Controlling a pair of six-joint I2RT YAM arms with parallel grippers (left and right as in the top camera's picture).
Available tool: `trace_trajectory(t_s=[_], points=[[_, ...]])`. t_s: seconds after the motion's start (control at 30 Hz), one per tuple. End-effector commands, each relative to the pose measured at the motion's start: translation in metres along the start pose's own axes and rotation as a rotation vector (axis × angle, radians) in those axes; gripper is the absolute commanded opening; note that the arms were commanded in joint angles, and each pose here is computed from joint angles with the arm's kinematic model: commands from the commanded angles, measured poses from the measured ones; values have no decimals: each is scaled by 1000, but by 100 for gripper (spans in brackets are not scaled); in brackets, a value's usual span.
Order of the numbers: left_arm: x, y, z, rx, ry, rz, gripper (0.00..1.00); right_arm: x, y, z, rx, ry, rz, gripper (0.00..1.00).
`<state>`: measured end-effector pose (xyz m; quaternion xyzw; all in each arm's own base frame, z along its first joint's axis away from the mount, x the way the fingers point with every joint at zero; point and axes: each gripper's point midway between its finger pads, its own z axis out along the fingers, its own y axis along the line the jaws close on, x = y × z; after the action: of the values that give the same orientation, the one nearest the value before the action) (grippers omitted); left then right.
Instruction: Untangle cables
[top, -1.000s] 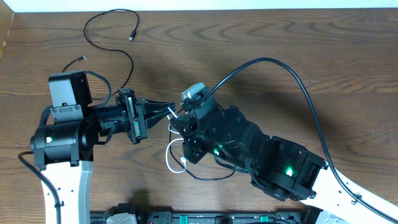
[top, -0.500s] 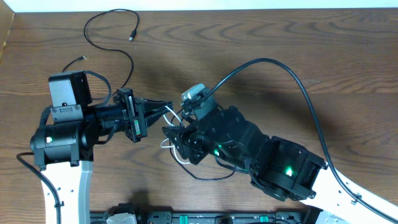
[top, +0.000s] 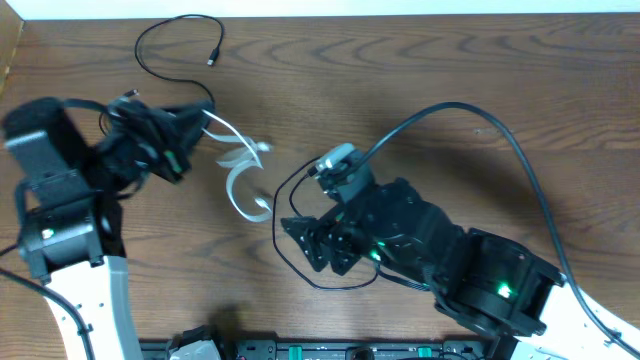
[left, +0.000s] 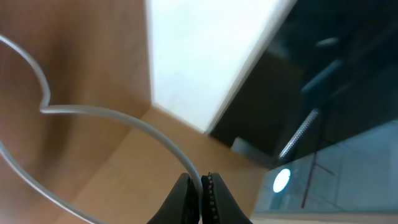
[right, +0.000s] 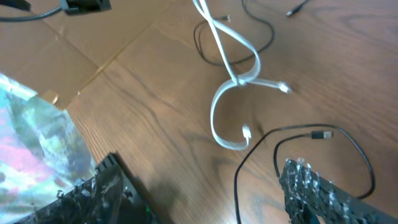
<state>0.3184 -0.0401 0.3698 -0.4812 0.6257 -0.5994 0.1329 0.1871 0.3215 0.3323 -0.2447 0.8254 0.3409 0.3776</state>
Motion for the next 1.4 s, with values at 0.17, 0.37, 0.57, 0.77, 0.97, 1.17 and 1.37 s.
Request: trace_trajectory(t_s=[0.17,0.37,0.57,0.77,0.97,1.17,1.37], points=[[-73,-34,-50,125,-293,136,7,8,-11,-4,46,30,-7,80],[-154,-28,-98,67,-700,218,8,15,-14,-5,58,56,-8,80],[-216,-26,-140,77,-988,118,7,23,-20,-3,85,90,-11,80],[-257,-59,-164,172,-1131,246,7,28,-34,5,165,105,-19,84],[-279,-88,-185,197,-1281,401,7,32,-46,19,229,122,-27,87],[-321,-76,-183,-181,-1372,693,7,37,-53,36,271,140,-35,86],[-376,-30,-157,-473,-1320,823,8,39,-54,60,273,144,-35,88]])
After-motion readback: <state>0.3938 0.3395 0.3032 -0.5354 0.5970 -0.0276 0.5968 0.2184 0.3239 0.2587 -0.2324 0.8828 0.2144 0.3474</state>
